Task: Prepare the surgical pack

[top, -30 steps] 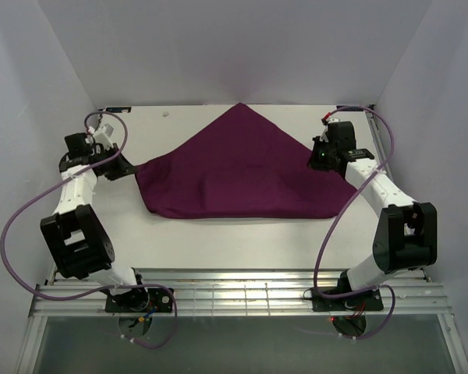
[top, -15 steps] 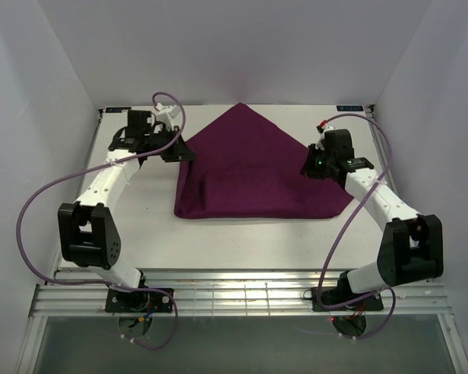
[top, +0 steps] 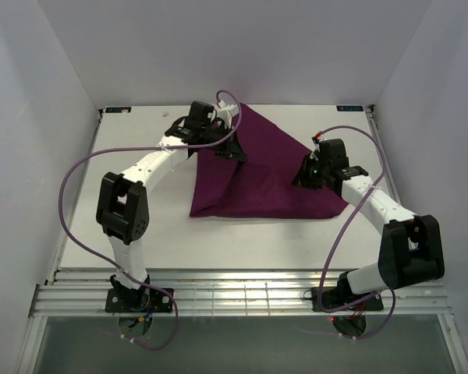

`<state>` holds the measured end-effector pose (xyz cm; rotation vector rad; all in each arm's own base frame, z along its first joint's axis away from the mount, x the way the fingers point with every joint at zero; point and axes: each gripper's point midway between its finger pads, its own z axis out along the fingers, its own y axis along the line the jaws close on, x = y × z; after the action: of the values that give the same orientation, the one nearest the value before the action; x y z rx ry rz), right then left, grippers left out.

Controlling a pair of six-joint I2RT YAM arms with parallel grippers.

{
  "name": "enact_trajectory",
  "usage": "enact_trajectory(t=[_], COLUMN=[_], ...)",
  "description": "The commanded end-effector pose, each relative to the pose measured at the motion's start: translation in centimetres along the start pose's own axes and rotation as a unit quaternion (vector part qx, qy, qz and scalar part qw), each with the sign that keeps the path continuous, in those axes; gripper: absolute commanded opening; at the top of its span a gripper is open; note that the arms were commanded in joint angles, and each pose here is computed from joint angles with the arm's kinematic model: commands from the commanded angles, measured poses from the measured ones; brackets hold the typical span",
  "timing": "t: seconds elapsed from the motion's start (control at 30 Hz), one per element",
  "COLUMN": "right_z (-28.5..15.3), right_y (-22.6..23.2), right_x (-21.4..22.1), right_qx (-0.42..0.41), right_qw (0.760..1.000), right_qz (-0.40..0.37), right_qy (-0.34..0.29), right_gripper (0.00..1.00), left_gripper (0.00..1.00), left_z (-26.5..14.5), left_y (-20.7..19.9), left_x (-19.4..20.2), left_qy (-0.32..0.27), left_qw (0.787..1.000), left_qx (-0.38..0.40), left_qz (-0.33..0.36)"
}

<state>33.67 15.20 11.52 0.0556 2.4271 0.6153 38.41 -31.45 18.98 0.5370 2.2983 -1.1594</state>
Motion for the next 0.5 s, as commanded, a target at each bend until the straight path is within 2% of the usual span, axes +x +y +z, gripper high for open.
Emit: enact_trajectory(t=[0.0,0.27,0.47], right_z=[-0.7,-0.9,-1.1], right_y=[1.3,1.0,0.9], right_x=[-1.8,-1.8,-1.9], right_qx=[-0.021,-0.010,-0.009], right_qw=[0.999,0.999,0.999], right_qz=[0.000,0.001,0.001], right_qy=[-0.030,-0.033,-0.038], right_gripper=[0.08,0.08,0.08], left_gripper=[0.00,0.00,0.00], left_z=[0.6,4.1,7.2], left_y=[-3.2,-6.5,-6.0], left_x=[-2.5,-2.1,-0.8], left_qy=[-0.030,-0.020,-0.007], left_qw=[0.999,0.998,0.999], left_qx=[0.025,0.050,0.042], left_qz=[0.027,0.042,0.024])
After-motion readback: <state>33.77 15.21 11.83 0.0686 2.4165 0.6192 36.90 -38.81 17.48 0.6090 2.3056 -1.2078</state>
